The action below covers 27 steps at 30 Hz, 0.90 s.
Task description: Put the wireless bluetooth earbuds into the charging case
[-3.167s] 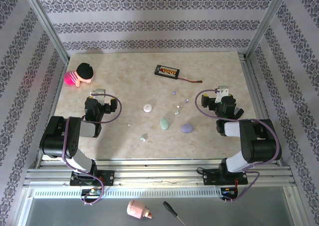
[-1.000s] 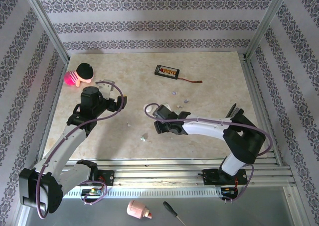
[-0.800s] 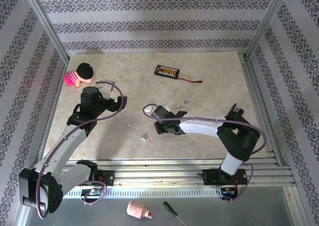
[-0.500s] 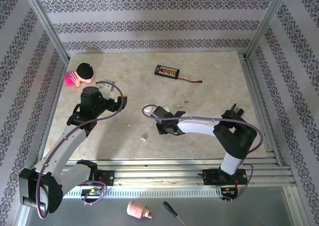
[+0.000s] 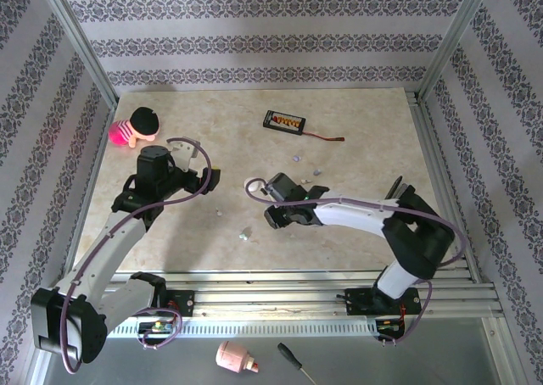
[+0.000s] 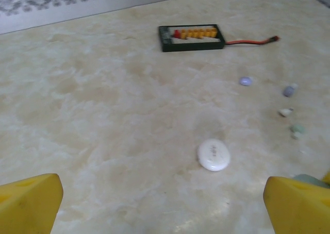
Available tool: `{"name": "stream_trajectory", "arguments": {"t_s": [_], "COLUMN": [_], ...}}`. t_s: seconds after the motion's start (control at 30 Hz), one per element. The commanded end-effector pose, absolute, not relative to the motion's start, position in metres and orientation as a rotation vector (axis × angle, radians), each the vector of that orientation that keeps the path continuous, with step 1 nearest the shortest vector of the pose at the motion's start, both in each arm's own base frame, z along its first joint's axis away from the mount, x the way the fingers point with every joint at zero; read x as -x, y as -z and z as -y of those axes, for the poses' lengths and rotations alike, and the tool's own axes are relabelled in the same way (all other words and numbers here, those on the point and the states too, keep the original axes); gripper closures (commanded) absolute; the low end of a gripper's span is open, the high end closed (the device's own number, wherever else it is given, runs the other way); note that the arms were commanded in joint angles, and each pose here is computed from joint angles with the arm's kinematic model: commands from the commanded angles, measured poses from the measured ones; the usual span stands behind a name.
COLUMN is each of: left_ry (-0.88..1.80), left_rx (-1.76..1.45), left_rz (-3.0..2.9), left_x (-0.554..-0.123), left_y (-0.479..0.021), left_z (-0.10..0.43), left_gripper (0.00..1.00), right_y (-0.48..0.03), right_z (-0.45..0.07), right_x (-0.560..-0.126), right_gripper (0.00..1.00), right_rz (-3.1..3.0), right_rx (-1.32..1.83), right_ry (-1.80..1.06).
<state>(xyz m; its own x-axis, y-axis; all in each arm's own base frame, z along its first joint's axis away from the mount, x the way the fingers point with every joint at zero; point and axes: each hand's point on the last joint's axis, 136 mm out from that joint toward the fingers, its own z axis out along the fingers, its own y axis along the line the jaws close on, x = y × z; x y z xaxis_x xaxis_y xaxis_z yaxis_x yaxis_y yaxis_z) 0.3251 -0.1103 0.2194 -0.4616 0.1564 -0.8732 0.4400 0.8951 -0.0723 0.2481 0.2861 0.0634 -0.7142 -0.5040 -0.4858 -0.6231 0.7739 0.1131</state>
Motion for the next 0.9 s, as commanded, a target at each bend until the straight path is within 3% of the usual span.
{"name": "stream_trajectory", "arguments": {"t_s": [0.0,0.57,0.87], "left_ry": [0.525,1.104,1.257], "left_rx": [-0.657,-1.048,-1.135], "left_rz": [-2.006,-1.81,-1.65], "left_x": [-0.298,-0.225,-0.205], "left_y": [-0.233,-0.259,-0.281], "left_z": [0.143,0.238,0.264], "left_gripper": [0.01,0.0,0.18], "right_y": [-0.102,-0.252,-0.284], "right_z": [-0.303,-0.294,-0.298], "right_x": [-0.229,-0.188,-0.176], "right_gripper": [0.59,0.64,0.66], "right_rz": [-2.343,-1.968,-1.834], "right_rx": [1.15,1.359,1.386], "right_ry": [-0.621,-1.135,-1.227]}}
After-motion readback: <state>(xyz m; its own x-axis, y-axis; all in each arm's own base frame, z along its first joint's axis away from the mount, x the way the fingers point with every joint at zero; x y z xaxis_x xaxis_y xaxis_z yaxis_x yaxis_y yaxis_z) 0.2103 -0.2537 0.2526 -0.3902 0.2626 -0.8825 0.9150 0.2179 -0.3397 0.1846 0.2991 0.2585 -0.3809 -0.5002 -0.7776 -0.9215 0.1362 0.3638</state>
